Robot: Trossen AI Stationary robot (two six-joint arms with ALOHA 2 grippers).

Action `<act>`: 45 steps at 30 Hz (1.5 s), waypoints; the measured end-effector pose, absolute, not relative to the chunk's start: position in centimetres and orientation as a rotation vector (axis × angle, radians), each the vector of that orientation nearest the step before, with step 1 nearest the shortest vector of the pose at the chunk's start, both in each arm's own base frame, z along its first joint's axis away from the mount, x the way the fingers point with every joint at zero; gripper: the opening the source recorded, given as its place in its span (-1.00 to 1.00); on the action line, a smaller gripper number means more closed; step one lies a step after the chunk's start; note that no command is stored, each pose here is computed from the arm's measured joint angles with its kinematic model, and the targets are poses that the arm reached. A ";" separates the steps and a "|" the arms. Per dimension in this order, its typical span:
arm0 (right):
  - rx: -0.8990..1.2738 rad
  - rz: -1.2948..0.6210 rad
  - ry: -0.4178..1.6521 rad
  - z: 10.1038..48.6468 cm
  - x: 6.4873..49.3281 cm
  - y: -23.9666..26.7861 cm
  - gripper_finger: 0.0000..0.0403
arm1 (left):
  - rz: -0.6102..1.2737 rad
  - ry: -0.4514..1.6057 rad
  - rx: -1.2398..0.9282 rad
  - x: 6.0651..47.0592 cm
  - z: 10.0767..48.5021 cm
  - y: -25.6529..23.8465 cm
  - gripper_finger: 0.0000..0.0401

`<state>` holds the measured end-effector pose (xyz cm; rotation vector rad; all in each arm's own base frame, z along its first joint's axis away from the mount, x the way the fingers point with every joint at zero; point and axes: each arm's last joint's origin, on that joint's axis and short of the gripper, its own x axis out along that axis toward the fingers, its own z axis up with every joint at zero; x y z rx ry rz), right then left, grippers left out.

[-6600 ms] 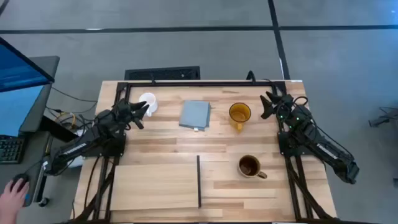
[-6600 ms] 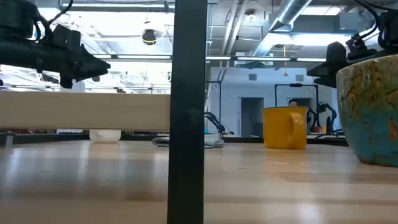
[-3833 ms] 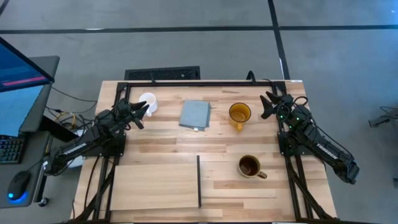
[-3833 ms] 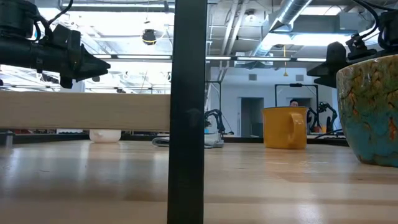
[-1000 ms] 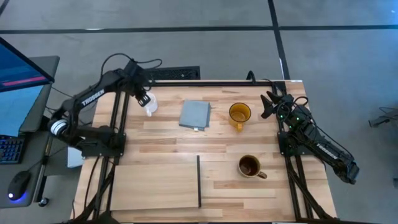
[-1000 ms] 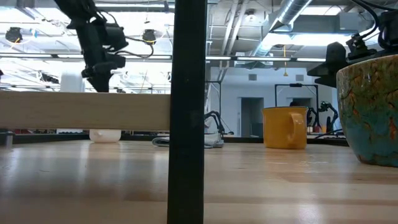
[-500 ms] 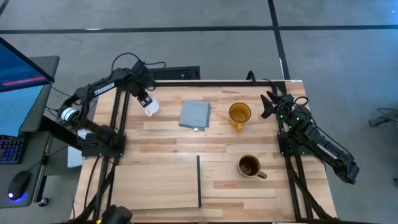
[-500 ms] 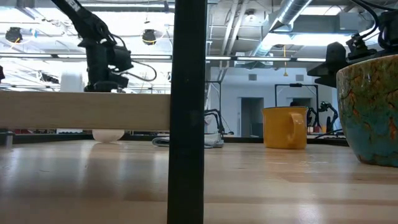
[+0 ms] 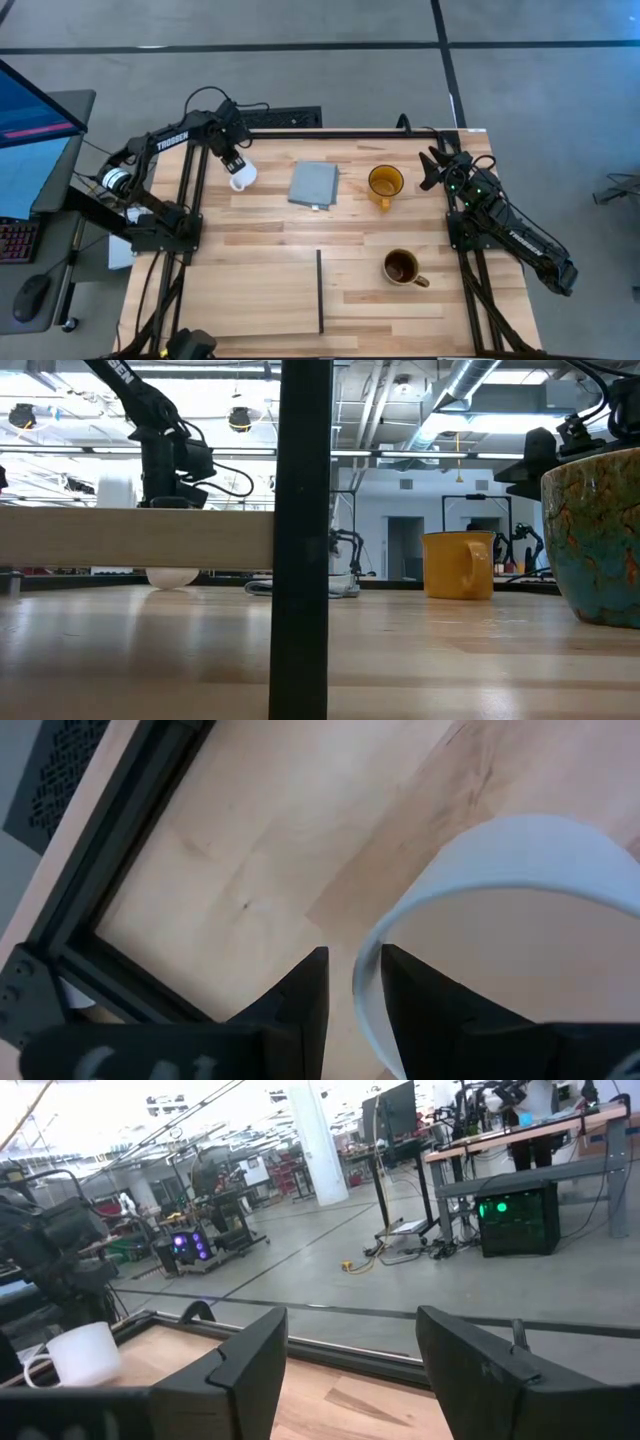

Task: Stack small to large cups/mugs on shelf
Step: Put the white mug onto the shelf

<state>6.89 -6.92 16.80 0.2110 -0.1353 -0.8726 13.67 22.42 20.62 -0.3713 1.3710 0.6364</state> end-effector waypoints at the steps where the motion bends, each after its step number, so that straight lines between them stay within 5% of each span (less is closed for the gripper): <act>1: 0.211 -0.872 -0.135 16.8 6.9 -6.9 0.22 | 0.632 1.367 -0.375 13.7 20.6 22.4 -0.57; 21: 0.207 -0.927 -0.153 16.9 6.8 -7.0 0.22 | 0.570 1.383 -0.408 14.5 20.6 21.3 -0.58; 29: 0.207 -0.927 -0.153 16.9 6.8 -7.0 0.22 | 0.523 1.382 -0.371 15.6 20.7 20.6 -0.95; 45: 0.207 -0.926 -0.152 16.9 6.8 -7.0 0.22 | 0.470 1.498 -0.565 15.2 20.5 18.4 -1.00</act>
